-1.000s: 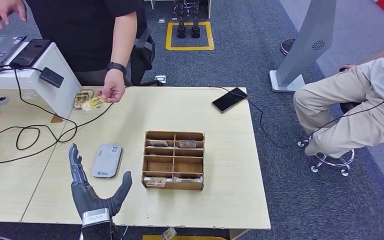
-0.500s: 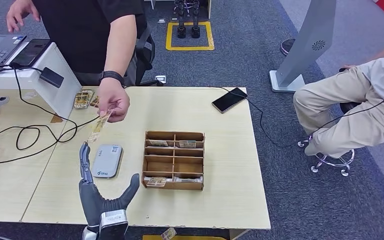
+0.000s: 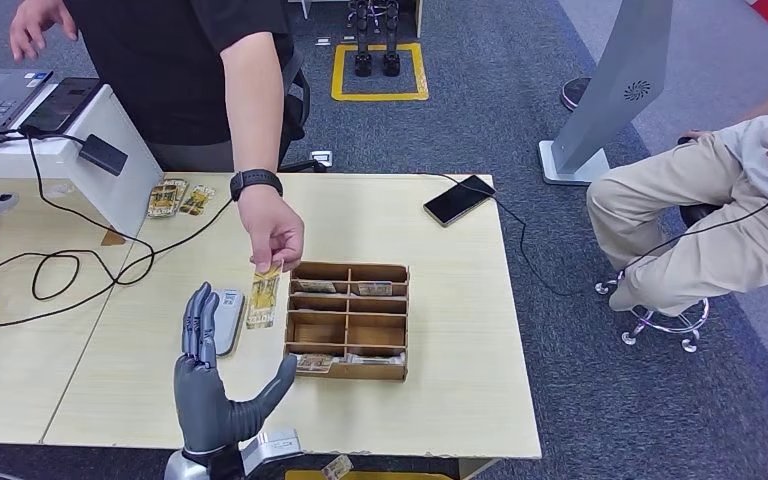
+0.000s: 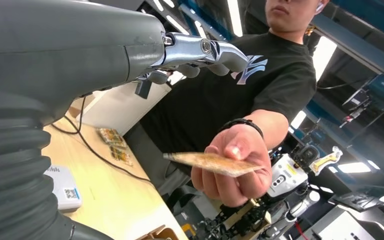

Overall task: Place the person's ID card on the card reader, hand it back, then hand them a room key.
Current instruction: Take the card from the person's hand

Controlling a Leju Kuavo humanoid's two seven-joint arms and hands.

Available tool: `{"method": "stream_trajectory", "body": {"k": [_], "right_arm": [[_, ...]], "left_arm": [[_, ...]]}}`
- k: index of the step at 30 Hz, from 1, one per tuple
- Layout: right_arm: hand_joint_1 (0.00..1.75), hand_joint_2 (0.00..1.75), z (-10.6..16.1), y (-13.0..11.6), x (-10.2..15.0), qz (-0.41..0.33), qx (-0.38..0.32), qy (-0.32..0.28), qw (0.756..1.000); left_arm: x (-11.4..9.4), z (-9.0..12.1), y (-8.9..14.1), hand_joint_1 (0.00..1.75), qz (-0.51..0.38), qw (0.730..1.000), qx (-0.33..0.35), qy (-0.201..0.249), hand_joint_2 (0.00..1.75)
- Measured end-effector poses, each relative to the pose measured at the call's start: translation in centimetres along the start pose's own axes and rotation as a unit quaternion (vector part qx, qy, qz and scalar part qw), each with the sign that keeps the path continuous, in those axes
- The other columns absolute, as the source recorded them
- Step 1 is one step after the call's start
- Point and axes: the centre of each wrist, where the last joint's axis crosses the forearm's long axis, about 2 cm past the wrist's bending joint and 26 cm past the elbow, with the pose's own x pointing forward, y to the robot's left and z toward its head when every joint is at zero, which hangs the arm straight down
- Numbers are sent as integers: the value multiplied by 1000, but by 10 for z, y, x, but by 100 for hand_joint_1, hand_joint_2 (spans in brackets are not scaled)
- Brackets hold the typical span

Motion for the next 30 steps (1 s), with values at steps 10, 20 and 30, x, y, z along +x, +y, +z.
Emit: {"method": "stream_trajectory", "body": {"k": [10,20,30], "right_arm": [[0,175,0,1,-1,3,4,5,1000],[0,175,1,2,-1,27,20,-15,999],[0,175,2,4,0,36,29,-21,999]], "left_arm": [[-12,7,7,0,-92,994,-39,-48,131],[-19,-16,45,0,-269,962,-26,-36,175],[-31,-25,55,0,-309,951,-11,-15,175]]}}
